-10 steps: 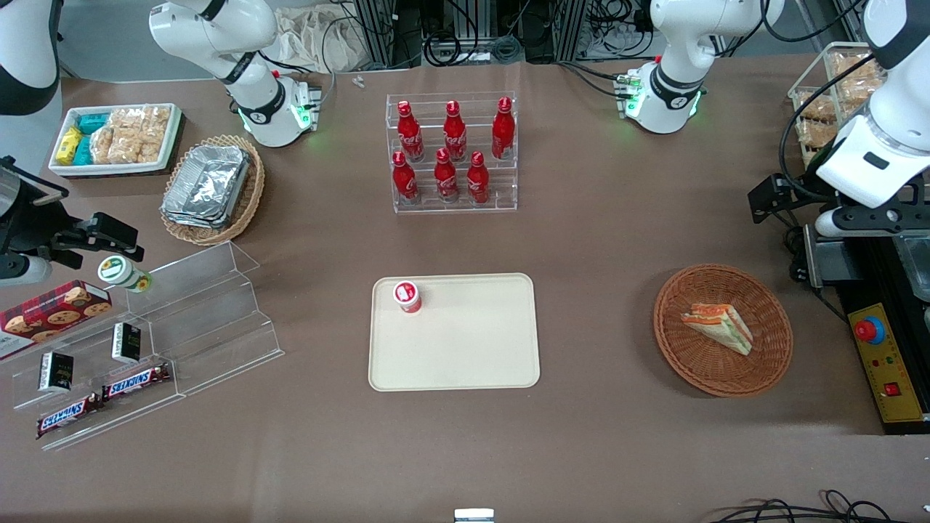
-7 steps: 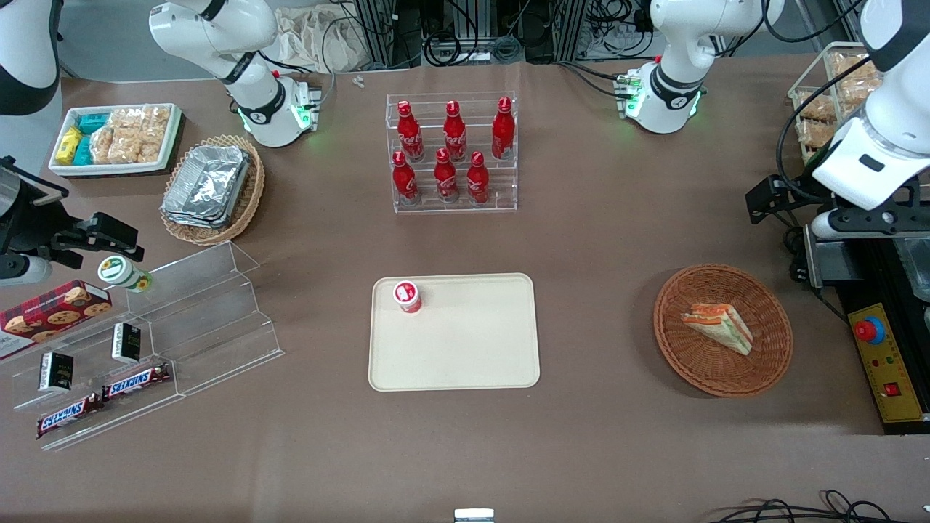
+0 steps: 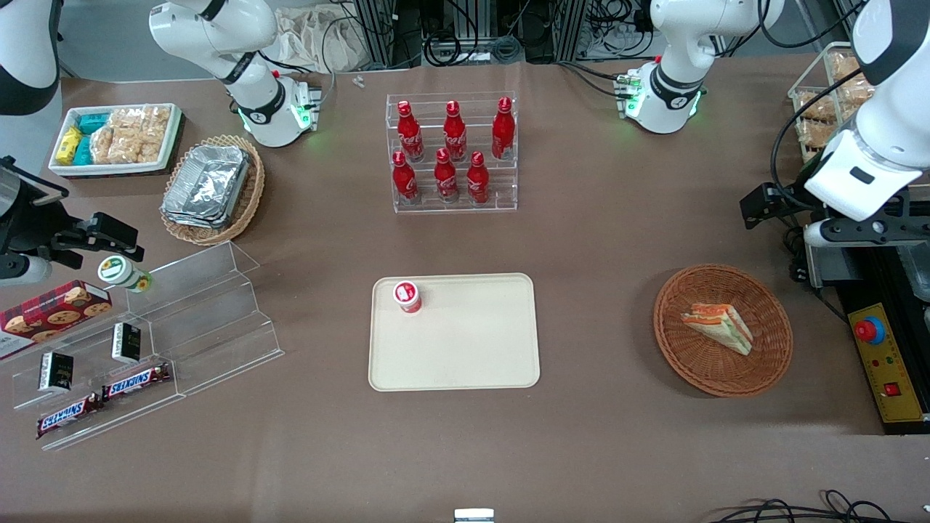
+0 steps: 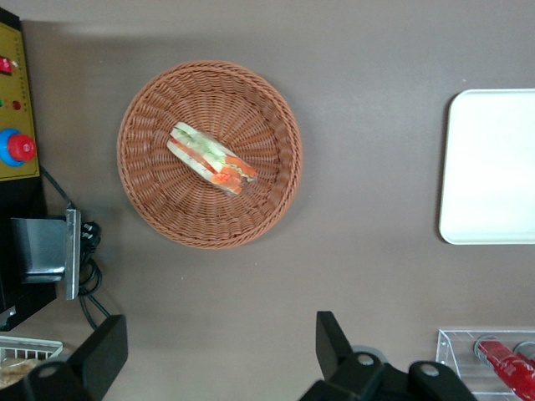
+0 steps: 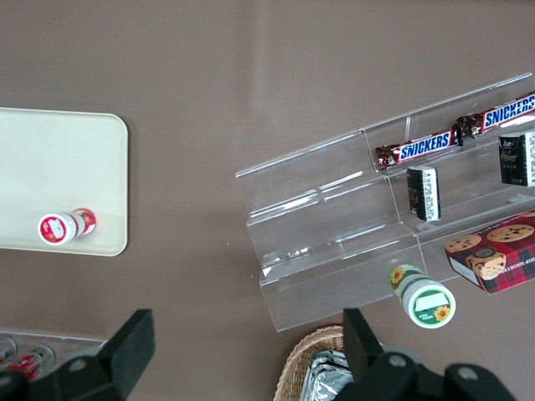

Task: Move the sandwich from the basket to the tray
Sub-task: 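Move the left gripper down over the sandwich in the wicker basket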

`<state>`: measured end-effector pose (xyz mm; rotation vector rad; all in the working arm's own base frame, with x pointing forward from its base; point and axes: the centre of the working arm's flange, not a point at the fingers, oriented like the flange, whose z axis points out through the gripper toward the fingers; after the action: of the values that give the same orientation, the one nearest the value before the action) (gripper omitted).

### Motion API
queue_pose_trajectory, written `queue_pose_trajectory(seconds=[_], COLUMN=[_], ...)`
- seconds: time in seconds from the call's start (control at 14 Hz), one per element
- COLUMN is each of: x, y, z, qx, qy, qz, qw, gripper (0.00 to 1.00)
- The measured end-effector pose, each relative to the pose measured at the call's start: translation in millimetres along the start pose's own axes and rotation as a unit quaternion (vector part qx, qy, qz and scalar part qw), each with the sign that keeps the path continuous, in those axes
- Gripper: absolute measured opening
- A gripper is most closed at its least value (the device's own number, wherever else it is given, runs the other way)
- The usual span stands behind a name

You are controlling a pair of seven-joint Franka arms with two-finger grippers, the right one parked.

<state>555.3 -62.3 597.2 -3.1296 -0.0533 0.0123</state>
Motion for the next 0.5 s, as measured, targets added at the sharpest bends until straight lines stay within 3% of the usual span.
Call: queue_pose_trajectory(seconds=[0.14, 0.5], x=[4, 23], y=[-18, -43], z=[5, 45], qx=[0.001, 0.012], qy=[-0.005, -0.039], qz=[-0.060, -0.210], qw=[0.9982, 0.9768], gripper=[1.00, 1.00])
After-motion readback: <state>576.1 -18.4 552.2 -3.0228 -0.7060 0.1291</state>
